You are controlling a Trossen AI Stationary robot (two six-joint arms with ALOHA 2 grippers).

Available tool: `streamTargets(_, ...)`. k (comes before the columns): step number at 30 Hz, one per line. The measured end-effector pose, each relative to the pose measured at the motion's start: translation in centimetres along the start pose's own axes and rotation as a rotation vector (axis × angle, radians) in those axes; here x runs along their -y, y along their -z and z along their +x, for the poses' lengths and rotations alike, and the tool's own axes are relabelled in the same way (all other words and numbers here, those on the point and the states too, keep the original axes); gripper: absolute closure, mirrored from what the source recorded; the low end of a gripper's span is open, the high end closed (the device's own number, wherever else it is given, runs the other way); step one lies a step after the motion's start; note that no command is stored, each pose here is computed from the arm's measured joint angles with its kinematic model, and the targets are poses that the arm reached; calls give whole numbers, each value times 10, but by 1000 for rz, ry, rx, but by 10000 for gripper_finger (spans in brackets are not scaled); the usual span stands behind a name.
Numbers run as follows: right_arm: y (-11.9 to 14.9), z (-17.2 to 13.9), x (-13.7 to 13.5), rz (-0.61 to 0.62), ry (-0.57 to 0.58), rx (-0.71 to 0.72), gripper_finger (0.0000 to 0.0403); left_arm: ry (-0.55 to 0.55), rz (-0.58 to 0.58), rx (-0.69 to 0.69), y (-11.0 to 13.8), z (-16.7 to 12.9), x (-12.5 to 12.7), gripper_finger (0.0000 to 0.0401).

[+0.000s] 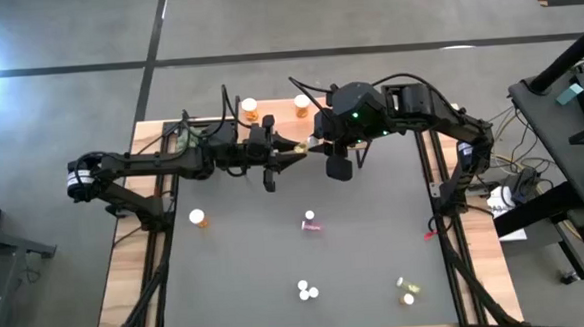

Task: Pick and place medicine bottles onto shelf by color
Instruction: Put the small yellow pill bottle on the shelf

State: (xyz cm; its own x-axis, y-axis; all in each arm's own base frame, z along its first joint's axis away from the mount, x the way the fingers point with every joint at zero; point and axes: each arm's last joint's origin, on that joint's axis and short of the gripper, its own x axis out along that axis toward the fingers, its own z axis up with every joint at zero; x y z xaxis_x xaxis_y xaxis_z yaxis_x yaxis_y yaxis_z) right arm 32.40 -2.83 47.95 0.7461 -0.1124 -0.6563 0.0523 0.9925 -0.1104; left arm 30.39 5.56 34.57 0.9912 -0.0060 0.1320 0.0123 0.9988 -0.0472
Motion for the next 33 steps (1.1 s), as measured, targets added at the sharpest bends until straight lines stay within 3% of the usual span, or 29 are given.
streamTargets(12,1,-2,0,52,-1,-6,302,1,0,0,0,0,0,313)
streamTargets(24,10,-16,0,83,0,-58,302,0,0,-11,1,0,0,215)
streamTargets(28,15,-22,6,114,36,-92,302,-2,-17,-29,2,0,0,201)
streamTargets(33,23,-18,22,224,114,-172,302,-27,-116,-55,-1,-6,-2,201)
